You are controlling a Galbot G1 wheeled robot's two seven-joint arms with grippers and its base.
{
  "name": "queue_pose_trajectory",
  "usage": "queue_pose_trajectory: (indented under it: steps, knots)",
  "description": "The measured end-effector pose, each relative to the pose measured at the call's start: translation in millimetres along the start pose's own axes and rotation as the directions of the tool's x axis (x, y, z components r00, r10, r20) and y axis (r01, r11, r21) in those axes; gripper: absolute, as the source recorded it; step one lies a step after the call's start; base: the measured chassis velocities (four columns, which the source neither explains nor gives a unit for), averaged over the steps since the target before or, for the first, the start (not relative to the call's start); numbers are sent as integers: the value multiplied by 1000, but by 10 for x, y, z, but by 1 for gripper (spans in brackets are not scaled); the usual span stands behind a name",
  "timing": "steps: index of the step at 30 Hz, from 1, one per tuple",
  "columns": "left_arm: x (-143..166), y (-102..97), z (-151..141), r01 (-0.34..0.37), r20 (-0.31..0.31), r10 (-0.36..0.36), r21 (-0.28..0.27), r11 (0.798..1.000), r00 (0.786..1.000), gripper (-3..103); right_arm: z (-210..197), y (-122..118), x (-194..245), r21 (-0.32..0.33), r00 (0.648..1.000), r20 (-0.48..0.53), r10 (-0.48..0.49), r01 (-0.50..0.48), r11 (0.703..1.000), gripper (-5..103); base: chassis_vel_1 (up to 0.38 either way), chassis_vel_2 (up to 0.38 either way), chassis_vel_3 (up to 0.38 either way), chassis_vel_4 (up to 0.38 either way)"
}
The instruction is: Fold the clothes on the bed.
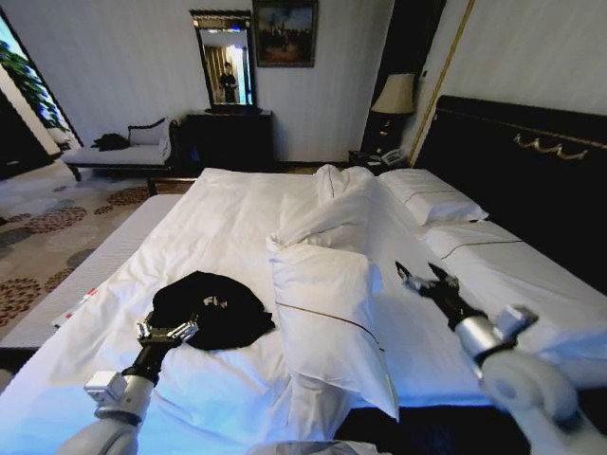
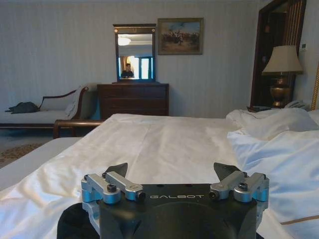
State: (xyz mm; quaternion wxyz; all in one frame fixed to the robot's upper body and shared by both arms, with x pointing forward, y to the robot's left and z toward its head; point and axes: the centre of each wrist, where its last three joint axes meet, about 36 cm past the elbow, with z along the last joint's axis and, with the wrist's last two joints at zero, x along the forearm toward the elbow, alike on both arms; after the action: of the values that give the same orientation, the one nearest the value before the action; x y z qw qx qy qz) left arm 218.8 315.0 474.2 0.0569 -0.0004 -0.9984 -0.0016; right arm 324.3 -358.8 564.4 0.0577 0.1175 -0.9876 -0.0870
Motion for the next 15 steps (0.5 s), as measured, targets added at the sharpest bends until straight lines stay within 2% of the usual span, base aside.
queue_pose_trajectory:
  steps: [3,9,13,15]
  knots:
    - [5,-2,5,6,0,-6,0,1000,1000,97,-84,-125,-198,17,999,-37,-32,33,999,100,0,0,0,0]
    - [27,-19,22,17,-10,-17,-10,1000,1000,97,-98,-452,-643,-56,990,-129,-50,43,997,100,0,0,0,0]
    - [33,-32,13,23,-13,-23,-16,1000,1000,97,-81,-566,-873,-63,987,-156,-46,37,997,100,0,0,0,0]
    - [47,-45,-31,24,-13,-24,-23,999,1000,97,-17,-661,-1121,-77,984,-174,-36,22,997,100,0,0,0,0]
